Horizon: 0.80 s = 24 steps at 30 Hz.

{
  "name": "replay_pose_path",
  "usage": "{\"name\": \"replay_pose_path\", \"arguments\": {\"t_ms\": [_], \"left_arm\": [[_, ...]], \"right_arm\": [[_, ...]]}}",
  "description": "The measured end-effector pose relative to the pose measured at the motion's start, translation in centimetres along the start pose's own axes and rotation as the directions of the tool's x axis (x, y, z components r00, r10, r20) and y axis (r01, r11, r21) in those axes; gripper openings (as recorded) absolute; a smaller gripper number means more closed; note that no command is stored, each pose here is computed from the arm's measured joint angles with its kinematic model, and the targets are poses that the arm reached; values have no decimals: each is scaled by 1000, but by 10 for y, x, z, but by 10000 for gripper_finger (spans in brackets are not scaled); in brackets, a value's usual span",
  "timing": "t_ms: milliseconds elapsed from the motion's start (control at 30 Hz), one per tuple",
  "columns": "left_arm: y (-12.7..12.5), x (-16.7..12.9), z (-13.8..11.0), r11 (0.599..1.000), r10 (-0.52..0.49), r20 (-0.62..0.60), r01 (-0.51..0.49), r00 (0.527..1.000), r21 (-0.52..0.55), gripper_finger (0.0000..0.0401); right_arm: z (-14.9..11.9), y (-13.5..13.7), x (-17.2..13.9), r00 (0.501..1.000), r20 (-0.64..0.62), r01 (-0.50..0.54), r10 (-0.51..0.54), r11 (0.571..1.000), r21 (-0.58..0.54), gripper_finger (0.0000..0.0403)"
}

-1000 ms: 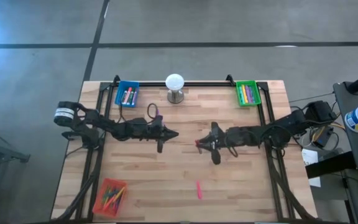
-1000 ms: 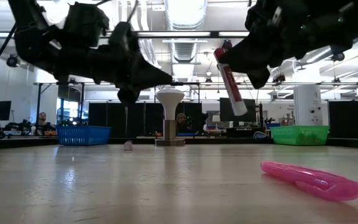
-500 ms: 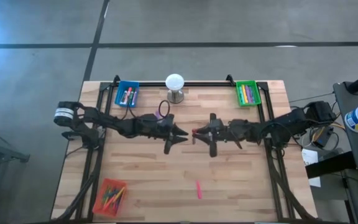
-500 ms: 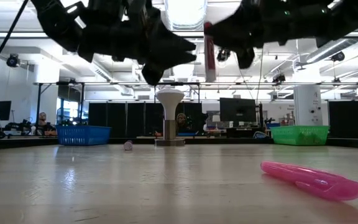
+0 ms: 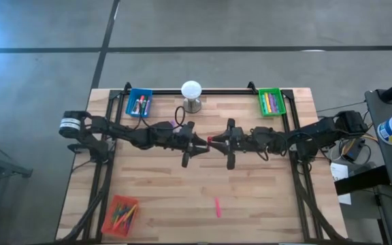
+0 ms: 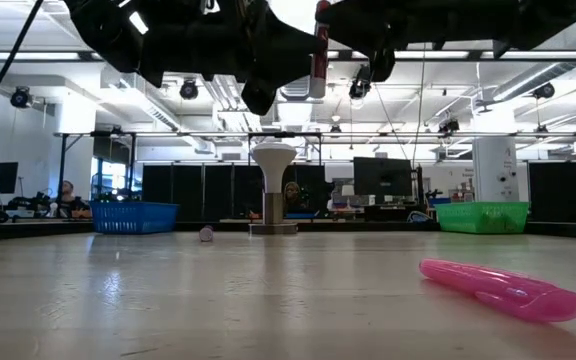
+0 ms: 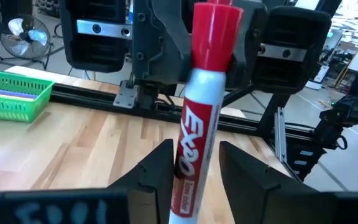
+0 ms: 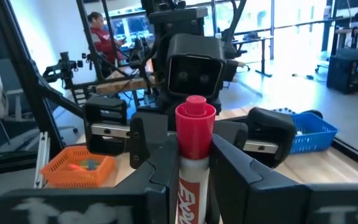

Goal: Pick & Place Markers
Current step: Put the red marker pen into the blue bin

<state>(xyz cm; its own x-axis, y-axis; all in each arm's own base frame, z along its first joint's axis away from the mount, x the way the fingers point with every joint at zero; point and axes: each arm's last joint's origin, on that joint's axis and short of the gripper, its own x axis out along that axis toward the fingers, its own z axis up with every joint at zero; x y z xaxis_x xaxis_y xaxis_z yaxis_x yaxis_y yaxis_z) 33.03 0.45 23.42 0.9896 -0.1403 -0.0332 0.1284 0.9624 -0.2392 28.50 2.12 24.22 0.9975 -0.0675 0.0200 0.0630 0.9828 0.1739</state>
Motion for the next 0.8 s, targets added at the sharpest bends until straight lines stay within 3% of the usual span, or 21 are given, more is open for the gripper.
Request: {"name": "replay_pose_path", "arguments": {"t_ms": [267, 467, 567, 667, 733, 800], "left_arm": [[-1, 2, 5, 1000, -8, 13, 7, 1000, 29, 50], [1, -5, 13, 999, 36, -11, -35, 999, 20, 49], [2, -20, 19, 989, 147, -91, -147, 985, 12, 49], [3, -44, 31, 954, 298, -156, -301, 942, 9, 49], [7, -65, 39, 902, 421, -200, -432, 885, -13, 49], [15, -90, 44, 814, 549, -265, -579, 793, -46, 49]], "right_arm": [[3, 1, 1, 1000, 14, -4, 4, 1000, 7, 76], [6, 0, -2, 999, 25, 34, -34, 999, -10, 119], [12, 0, -6, 998, 35, 55, -54, 998, -25, 143], [17, -1, -13, 998, 7, 68, -68, 996, -55, 161], [20, -1, -19, 997, -17, 79, -81, 994, -70, 167], [21, -2, -22, 995, -38, 84, -88, 993, -81, 169]]}}
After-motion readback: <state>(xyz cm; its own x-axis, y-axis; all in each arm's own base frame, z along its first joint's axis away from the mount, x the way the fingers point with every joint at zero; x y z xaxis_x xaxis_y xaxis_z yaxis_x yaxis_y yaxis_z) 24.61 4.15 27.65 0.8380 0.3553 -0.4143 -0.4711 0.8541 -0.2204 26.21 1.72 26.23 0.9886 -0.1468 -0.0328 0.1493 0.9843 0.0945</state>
